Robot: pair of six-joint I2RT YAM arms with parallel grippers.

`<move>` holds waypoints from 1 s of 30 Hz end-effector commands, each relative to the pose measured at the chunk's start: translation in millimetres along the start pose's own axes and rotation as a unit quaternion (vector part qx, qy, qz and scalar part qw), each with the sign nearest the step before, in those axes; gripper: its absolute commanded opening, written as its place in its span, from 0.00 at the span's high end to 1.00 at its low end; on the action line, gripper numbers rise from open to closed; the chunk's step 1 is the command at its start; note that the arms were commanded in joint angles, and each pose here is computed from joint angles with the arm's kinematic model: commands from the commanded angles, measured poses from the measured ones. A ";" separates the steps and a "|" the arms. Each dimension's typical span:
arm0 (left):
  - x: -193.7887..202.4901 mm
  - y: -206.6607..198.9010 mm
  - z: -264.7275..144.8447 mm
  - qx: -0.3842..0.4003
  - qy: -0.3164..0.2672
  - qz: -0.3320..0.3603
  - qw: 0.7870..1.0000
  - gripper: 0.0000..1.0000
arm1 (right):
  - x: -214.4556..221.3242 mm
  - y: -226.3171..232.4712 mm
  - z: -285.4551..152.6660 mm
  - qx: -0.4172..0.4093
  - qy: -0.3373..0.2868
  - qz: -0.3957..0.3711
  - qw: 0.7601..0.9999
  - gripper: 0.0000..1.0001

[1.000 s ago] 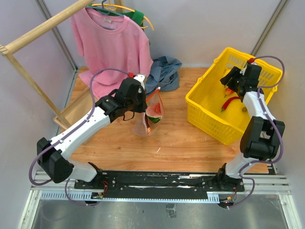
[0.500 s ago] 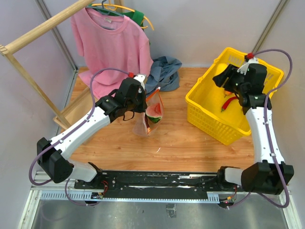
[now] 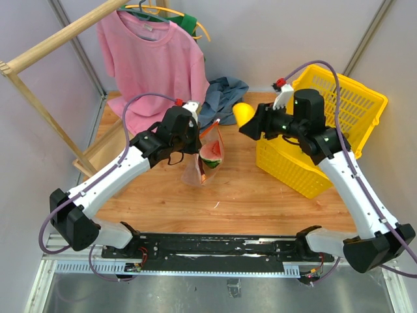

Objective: Place the food in the zip-top bag and seal the zipper
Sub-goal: Place the fake fruit in the zipper food storage bag.

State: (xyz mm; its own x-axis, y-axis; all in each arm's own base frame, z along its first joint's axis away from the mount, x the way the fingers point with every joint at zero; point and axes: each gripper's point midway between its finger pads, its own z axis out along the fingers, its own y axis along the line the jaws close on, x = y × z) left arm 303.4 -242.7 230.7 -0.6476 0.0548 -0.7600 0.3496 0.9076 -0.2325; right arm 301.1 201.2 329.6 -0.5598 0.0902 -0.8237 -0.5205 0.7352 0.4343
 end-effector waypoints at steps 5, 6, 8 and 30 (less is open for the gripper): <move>-34.0 -19.1 -20.2 0.037 -0.062 -0.012 0.997 1.00 | 35.4 79.9 7.6 -0.119 0.082 -0.042 0.989 0.82; -34.1 -19.4 -20.3 0.036 -0.063 -0.013 0.997 1.00 | 39.8 83.9 8.7 -0.123 0.092 -0.043 0.987 0.82; -34.9 -19.7 -20.9 0.036 -0.065 -0.014 0.997 1.00 | 49.5 87.8 10.2 -0.125 0.114 -0.041 0.985 0.82; -21.1 -43.6 -13.4 0.049 -0.054 -0.006 0.997 1.00 | 109.8 40.6 69.7 0.011 0.225 0.018 0.974 0.67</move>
State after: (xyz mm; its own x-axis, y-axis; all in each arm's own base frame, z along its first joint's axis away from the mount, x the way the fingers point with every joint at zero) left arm 292.0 -263.0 246.2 -0.6177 0.0277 -0.7859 0.3808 0.8850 -0.2681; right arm 244.2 284.6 222.3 -0.8359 -0.2292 -0.4987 -0.4919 0.7159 0.4955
